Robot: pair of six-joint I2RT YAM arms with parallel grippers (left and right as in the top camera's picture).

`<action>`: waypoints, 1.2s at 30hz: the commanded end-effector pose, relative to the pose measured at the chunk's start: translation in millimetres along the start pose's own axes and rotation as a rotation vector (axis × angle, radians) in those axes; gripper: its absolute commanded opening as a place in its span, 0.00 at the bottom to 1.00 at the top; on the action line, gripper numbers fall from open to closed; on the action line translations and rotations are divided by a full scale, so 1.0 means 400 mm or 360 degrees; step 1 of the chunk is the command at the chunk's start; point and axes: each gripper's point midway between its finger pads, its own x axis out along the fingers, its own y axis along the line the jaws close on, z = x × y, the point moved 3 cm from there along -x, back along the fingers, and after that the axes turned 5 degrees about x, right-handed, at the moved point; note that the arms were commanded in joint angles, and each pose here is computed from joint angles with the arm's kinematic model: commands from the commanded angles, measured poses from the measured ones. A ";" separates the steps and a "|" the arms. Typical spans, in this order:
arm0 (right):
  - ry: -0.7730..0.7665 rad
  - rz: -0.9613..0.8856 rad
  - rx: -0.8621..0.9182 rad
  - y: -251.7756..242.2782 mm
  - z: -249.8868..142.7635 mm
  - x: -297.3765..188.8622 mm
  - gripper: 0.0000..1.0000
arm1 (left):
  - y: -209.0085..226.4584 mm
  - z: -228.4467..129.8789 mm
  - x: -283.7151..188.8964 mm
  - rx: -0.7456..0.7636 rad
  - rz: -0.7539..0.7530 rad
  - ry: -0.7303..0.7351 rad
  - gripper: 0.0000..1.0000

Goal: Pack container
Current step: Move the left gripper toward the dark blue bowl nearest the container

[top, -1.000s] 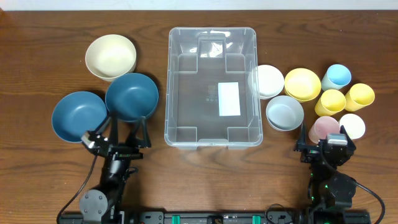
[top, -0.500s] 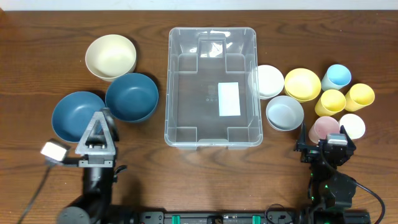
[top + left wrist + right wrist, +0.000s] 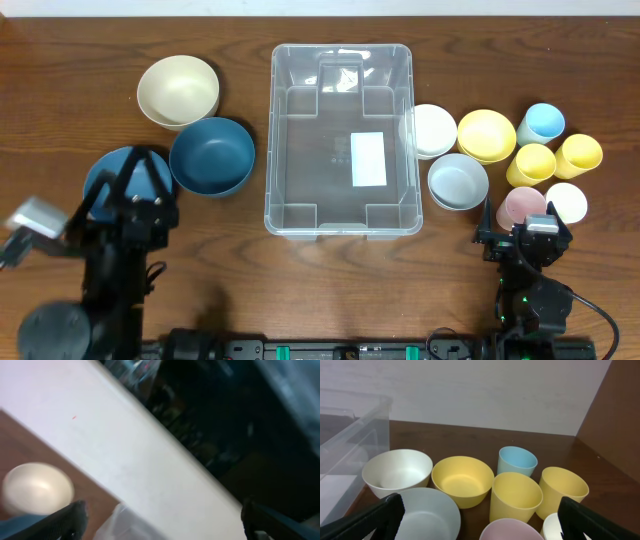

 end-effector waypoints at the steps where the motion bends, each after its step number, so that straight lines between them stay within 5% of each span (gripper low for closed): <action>1: 0.0011 -0.0025 0.0017 -0.007 -0.004 0.001 0.99 | 0.016 -0.010 0.006 0.0079 0.0068 0.0039 0.98; 18: 0.0012 -0.0025 0.0017 -0.007 -0.005 0.001 0.99 | 0.299 -0.127 -0.023 0.0362 0.1097 0.0313 0.98; 36: 0.0012 -0.0025 0.0017 -0.007 -0.005 0.001 0.99 | 0.507 -0.125 -0.024 -0.0014 0.1845 0.0294 0.98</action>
